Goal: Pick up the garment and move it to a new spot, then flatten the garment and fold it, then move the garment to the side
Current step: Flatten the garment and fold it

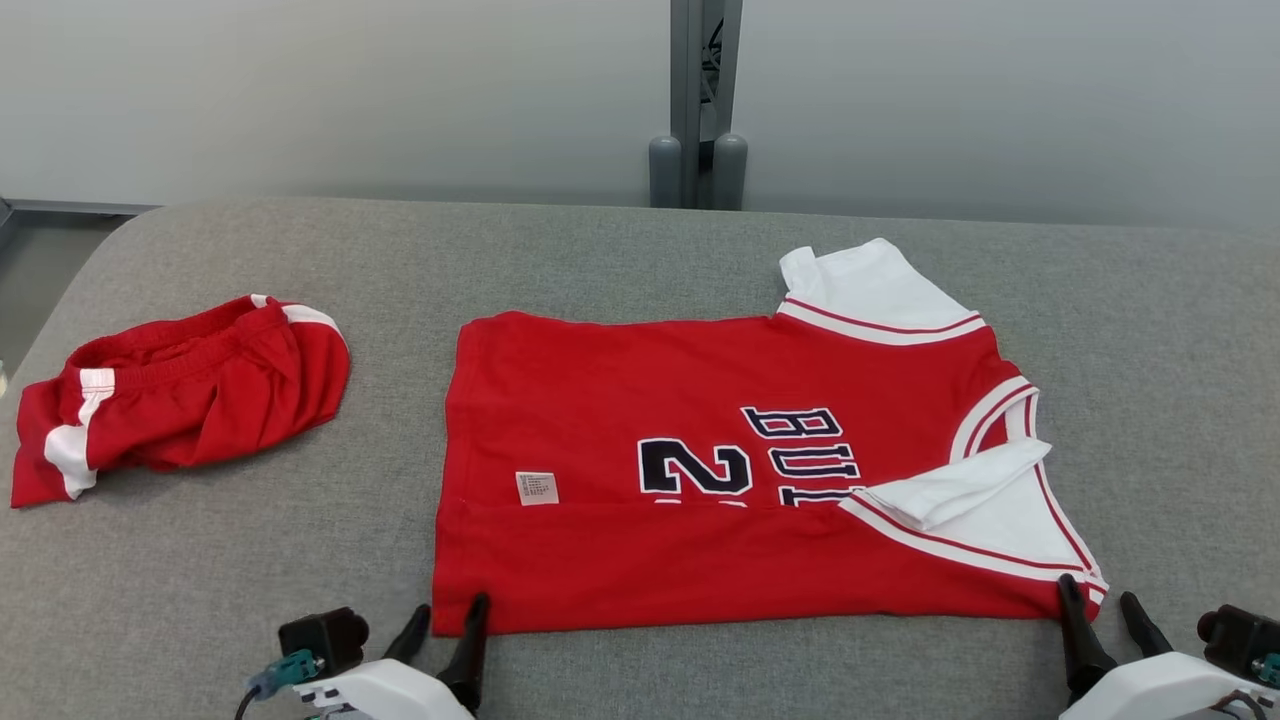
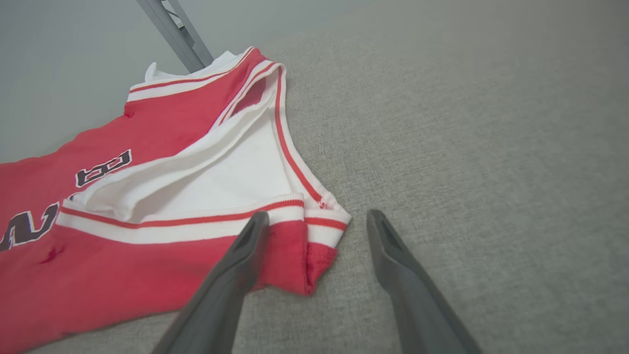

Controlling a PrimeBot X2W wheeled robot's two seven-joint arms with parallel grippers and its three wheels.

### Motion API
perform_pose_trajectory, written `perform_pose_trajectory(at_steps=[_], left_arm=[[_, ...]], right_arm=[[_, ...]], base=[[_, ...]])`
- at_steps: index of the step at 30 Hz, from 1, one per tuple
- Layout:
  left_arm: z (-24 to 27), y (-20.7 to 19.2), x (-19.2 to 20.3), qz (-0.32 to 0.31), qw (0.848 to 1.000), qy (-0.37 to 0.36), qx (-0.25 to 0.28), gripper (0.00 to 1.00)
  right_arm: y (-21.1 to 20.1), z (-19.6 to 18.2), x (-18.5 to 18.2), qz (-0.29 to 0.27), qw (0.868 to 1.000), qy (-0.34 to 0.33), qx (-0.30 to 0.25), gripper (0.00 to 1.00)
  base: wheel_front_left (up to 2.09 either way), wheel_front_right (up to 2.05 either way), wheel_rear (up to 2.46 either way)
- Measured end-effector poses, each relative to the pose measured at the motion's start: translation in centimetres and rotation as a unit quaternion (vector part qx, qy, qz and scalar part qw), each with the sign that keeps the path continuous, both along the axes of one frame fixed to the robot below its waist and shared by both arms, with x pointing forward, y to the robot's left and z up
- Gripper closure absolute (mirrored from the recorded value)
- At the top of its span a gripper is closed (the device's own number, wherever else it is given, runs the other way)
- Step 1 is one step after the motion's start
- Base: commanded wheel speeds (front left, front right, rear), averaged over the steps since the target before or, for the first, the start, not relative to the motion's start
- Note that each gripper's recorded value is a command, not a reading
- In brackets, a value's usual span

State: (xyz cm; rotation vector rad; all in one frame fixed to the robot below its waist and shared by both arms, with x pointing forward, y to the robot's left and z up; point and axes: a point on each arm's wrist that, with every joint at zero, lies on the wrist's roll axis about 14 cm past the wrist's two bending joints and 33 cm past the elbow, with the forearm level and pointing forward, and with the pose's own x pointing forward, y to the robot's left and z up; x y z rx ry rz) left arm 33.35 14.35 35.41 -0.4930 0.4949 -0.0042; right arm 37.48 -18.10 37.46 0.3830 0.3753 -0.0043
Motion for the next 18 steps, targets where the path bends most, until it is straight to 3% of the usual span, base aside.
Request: perform_pose_trajectory(at_steps=[6,18], left_arm=[[0.7,-3.6,0.2,-0.039,0.998,0.006,-0.051,0.00],[0.4,-3.6,0.2,-0.033,0.997,0.018,-0.072,0.00]], right_arm=[[0.3,-0.2,0.4,0.003,1.000,0.003,0.003,0.00],[1.0,-0.8,0.6,0.010,1.000,0.018,0.017,0.00]], base=[[0.00,0.00,0.00],[0.00,0.00,0.00]])
